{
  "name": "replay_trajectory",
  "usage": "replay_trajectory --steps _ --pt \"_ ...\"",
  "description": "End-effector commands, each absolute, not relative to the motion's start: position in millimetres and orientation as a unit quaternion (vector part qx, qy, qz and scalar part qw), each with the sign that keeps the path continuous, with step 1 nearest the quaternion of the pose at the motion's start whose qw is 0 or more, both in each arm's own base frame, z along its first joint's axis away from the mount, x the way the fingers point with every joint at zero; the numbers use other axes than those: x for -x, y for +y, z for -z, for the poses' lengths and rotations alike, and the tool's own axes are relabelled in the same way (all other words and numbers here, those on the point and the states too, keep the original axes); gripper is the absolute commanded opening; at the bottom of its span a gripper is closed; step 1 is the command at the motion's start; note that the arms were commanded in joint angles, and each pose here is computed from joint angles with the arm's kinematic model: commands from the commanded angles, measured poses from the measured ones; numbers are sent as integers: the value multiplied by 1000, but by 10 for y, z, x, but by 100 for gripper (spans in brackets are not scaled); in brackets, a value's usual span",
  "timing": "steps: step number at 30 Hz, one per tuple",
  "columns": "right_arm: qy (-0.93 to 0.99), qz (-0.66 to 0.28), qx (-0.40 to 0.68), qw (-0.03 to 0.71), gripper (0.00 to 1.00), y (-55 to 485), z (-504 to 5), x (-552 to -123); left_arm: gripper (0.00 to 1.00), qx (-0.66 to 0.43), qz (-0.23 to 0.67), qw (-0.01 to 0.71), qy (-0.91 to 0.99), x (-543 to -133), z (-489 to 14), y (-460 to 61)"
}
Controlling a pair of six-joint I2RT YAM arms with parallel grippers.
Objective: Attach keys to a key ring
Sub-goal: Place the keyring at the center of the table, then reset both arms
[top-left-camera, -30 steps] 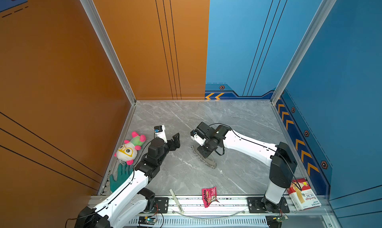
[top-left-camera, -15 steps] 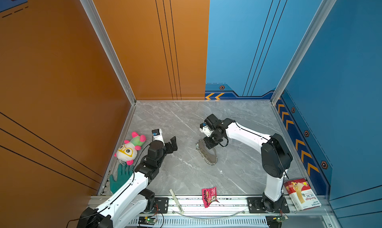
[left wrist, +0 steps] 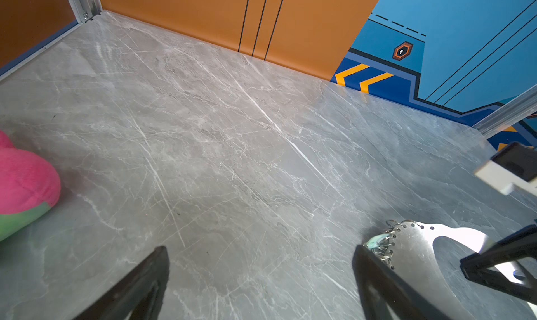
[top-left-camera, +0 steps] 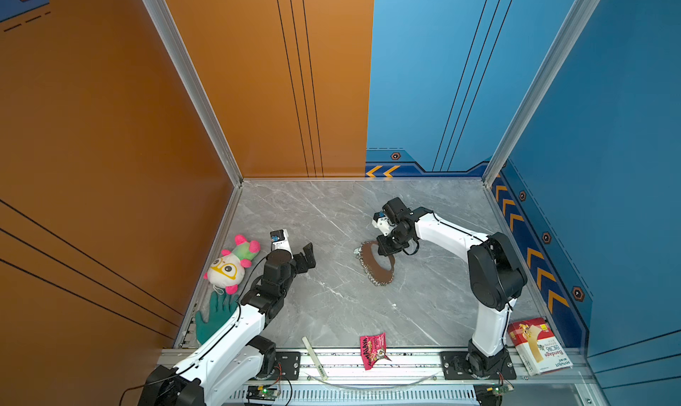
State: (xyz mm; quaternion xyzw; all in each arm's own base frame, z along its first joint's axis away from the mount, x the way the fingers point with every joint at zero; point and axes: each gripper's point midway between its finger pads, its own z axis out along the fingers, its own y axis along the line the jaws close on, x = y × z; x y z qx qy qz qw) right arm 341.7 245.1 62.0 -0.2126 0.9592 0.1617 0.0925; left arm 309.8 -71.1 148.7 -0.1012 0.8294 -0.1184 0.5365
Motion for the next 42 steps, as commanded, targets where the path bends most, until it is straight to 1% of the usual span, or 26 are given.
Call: replay_trajectory --steps 1,3,7,11,16,22,26,29,31,33,37,41,42 --pt "971 -112 194 82 21 2192 -441 -3422 98 101 115 537 829 -3099 -1454 -682" --pt "973 -99 188 90 25 2111 -465 -3442 98 100 114 537 830 -3103 -1457 -681" --pt "974 -78 180 110 28 1967 -576 -3458 98 97 104 541 829 -3111 -1477 -656" --pt "975 -49 158 150 32 1716 -796 -3501 98 105 72 550 825 -3127 -1536 -547" --pt "961 -19 108 254 37 1281 -1278 -3576 98 109 29 559 821 -3155 -1636 -421" --pt "928 -8 57 367 37 920 -1704 -3599 98 103 3 588 802 -3229 -1828 -371" --pt "895 -9 27 444 39 753 -1919 -3582 98 81 -22 604 793 -3263 -1915 -359" --pt "870 -32 1 492 39 663 -2048 -3564 98 63 -56 621 780 -3255 -1991 -330" --pt "857 -44 -10 513 38 608 -2079 -3548 98 46 -83 650 754 -3238 -2075 -340" --pt "844 -50 -17 534 38 563 -2103 -3543 98 31 -103 662 741 -3240 -2139 -357" --pt "831 -42 -53 552 38 374 -2117 -3491 98 -3 -115 677 727 -3258 -2235 -462" --pt "819 -45 -52 570 38 308 -2090 -3441 98 -11 -134 679 721 -3258 -2249 -443" --pt "814 -46 -50 577 40 296 -2094 -3421 98 -13 -146 675 723 -3264 -2230 -423"
